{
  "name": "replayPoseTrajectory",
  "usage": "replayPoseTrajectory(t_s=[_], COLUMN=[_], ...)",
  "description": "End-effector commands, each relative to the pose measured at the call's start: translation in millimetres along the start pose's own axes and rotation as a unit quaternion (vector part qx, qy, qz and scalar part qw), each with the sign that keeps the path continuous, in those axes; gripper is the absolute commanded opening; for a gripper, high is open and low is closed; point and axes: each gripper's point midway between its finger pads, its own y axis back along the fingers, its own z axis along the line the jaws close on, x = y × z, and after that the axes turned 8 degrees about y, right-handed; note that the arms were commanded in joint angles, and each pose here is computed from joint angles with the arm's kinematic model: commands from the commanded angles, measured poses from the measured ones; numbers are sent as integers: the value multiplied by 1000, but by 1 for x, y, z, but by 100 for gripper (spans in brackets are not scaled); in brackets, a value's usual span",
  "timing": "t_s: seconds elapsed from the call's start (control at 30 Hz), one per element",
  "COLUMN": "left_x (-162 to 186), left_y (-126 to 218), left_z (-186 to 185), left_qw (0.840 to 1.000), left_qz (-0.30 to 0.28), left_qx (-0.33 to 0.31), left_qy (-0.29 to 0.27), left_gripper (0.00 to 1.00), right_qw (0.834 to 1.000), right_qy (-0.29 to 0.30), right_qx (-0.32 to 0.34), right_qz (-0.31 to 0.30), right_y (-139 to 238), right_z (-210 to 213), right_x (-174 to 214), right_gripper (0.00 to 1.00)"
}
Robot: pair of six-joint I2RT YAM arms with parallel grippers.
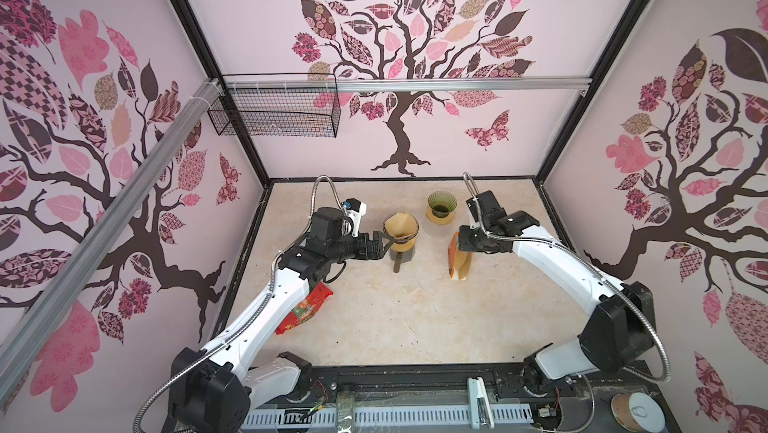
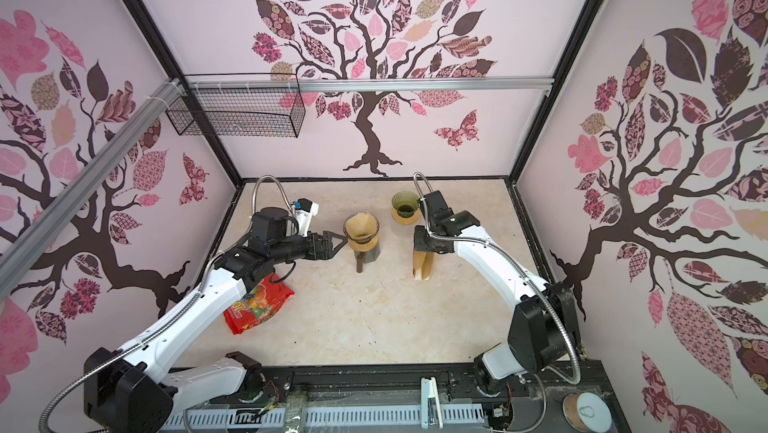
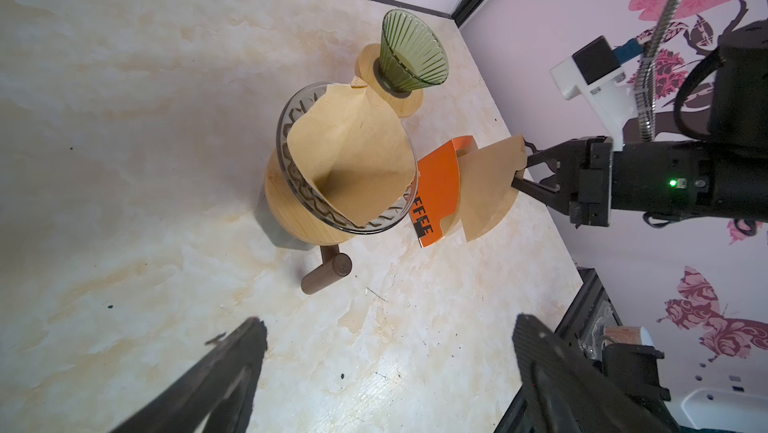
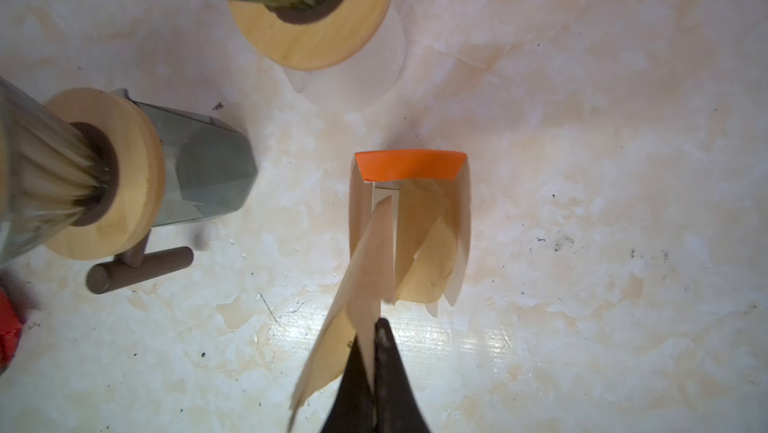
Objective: Place the coffee filter in the dripper
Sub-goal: 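Pinch a paper filter inside the COFFEE pack with the right gripper, then lift the paper filter out and carry it above the green dripper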
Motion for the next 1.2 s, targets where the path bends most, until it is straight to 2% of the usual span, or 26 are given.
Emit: replayPoseTrajectory(t_s=[0.0,0.17,0.43,0.57,0.87,1.17], left_x=[1,-5,-18,-19,-20,-17], left_y=[2,9,27,30,33,26], left_z=[2,4,15,14,11,13], left_qw=[1000,999,995,994,994,995], left_qz=[-11,-27,-72,-78,-82,-72], left_qx=[-4,-19,-67,-67,-63,-61], left_qy=[-7,-10,-18,-21,-23,-21], left_gripper=[95,96,95,95,96,95], right_qw=[999,994,988,986,991,996], right_qy=[-2,-20,-22,-16,-17,-14], right_qx=[-10,-25,-35,-26,-20,8], right_qz=[-42,-104,-147,-163,-133,-86], right_y=[37,55,62,60,24,-19], right_z=[4,11,28,33,31,15], right_x=[-19,-50,-111,-140,-166,-164], right_gripper=[5,4,4,5,5,6])
